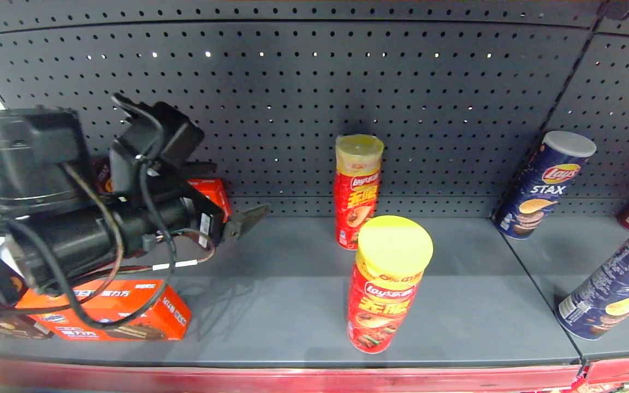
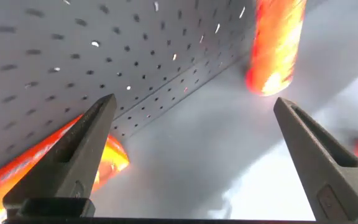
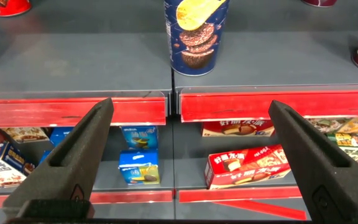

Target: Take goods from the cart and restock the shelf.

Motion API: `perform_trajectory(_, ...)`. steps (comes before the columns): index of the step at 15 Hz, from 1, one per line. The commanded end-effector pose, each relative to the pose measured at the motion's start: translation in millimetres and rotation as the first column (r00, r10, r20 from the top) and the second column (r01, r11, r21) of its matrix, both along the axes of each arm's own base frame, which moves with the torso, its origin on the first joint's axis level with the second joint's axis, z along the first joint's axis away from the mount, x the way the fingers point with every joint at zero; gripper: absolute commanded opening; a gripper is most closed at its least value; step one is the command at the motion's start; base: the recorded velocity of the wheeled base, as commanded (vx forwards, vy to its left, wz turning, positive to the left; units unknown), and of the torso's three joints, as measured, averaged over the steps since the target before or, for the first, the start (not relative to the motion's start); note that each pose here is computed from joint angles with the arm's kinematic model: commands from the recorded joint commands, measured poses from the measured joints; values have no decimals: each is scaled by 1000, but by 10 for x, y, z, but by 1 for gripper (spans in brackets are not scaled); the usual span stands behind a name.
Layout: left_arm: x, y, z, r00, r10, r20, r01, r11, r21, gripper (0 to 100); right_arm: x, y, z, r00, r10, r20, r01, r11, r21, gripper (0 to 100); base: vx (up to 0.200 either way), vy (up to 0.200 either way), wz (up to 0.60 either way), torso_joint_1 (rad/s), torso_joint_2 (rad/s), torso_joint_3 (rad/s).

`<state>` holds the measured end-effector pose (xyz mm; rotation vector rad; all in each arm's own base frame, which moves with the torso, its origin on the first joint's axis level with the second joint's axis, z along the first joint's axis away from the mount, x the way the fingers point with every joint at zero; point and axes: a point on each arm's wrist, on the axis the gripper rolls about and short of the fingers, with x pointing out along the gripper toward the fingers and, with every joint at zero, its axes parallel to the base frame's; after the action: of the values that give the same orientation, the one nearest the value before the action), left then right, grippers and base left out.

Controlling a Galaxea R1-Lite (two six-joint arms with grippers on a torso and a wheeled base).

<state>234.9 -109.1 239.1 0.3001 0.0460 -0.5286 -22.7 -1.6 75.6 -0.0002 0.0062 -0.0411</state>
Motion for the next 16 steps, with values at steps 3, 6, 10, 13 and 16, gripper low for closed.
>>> perform_trajectory(3, -1176, 482, 110, 991, 18, 134, 2, 989, -148, 100, 1, 0, -1, 1000, 0, -1, 0, 1000, 0, 100, 0, 0, 0, 0, 0, 0)
perform_trajectory(6, -1952, 895, -164, 963, 73, 258, -12, 973, -232, 100, 1, 0, -1, 1000, 0, -1, 0, 1000, 0, 100, 0, 0, 0, 0, 0, 0)
perform_trajectory(10, -2254, 1066, -756, 907, 348, 239, -277, 918, -283, 100, 1, 0, -1, 1000, 0, -1, 0, 1000, 0, 100, 0, 0, 0, 0, 0, 0)
perform_trajectory(13, -2464, 1065, -1179, 867, 428, 255, -356, 890, -285, 100, 1, 0, -1, 1000, 0, -1, 0, 1000, 0, 100, 0, 0, 0, 0, 0, 0)
perform_trajectory(16, -2566, 1065, -1456, 892, 423, 158, -380, 892, -243, 100, 1, 0, -1, 1000, 0, -1, 0, 1000, 0, 100, 0, 0, 0, 0, 0, 0)
